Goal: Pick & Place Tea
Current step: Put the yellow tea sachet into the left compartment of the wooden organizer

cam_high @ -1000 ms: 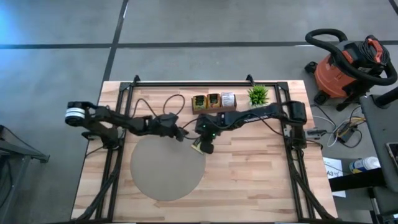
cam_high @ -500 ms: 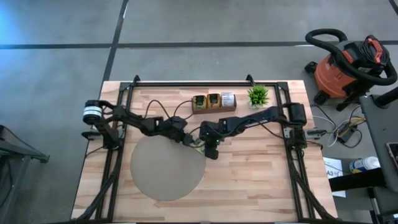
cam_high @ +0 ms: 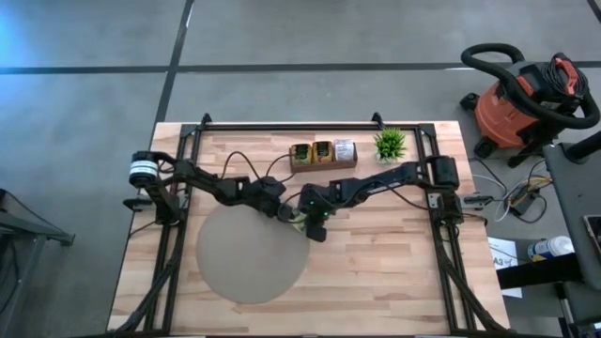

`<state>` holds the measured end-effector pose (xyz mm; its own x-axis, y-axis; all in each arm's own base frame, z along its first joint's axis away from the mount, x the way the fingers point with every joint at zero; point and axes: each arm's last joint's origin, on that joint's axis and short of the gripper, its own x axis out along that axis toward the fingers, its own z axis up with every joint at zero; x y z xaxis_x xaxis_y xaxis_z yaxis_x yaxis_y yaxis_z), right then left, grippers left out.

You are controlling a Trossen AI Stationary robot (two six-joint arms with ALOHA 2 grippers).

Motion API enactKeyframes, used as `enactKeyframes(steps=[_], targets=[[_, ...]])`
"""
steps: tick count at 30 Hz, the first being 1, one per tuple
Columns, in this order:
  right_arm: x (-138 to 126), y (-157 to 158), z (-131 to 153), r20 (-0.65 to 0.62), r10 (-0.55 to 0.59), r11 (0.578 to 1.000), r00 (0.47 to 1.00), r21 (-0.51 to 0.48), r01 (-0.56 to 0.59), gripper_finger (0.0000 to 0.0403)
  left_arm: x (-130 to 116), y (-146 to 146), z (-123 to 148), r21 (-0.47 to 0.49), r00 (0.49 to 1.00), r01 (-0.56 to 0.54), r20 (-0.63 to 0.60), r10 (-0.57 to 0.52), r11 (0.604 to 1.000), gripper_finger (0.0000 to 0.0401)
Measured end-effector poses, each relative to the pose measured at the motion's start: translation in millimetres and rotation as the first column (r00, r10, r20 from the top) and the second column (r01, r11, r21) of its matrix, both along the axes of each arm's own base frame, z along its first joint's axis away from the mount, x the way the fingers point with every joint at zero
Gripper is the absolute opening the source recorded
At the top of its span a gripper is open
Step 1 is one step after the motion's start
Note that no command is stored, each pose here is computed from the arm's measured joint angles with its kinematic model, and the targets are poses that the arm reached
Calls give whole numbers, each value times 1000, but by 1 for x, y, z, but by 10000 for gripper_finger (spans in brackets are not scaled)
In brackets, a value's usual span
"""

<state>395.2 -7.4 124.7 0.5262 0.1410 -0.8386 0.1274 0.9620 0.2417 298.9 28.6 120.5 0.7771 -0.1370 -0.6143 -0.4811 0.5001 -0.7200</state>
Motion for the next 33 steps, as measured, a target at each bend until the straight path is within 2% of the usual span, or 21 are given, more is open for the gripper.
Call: enactKeyframes(steps=[8,14,17,24,26,28,30,33], targets=[[3,0,2,33,-23,1000,999,8,22,47,3,-2,3,25,1000,31,-3,-31,999,108],[2,-1,6,40,-16,1000,999,2,15,47,4,-1,8,59,997,61,-46,-58,996,47],[1,-4,15,63,8,1000,998,-19,-7,47,4,-1,11,93,995,84,-65,-79,992,11],[-7,-21,48,133,31,997,991,-72,-22,47,3,2,28,242,992,98,-97,-77,965,2],[-10,-29,61,166,20,997,986,-82,-6,47,2,2,38,316,990,129,-96,-104,940,2],[-13,-37,72,197,16,995,980,-98,3,48,2,2,49,413,985,170,-94,-143,895,1],[-15,-45,81,218,26,992,976,-124,2,53,2,1,60,523,977,212,-107,-182,826,1],[-16,-56,92,244,38,987,969,-158,1,70,2,2,75,676,966,253,-134,-223,692,1]])
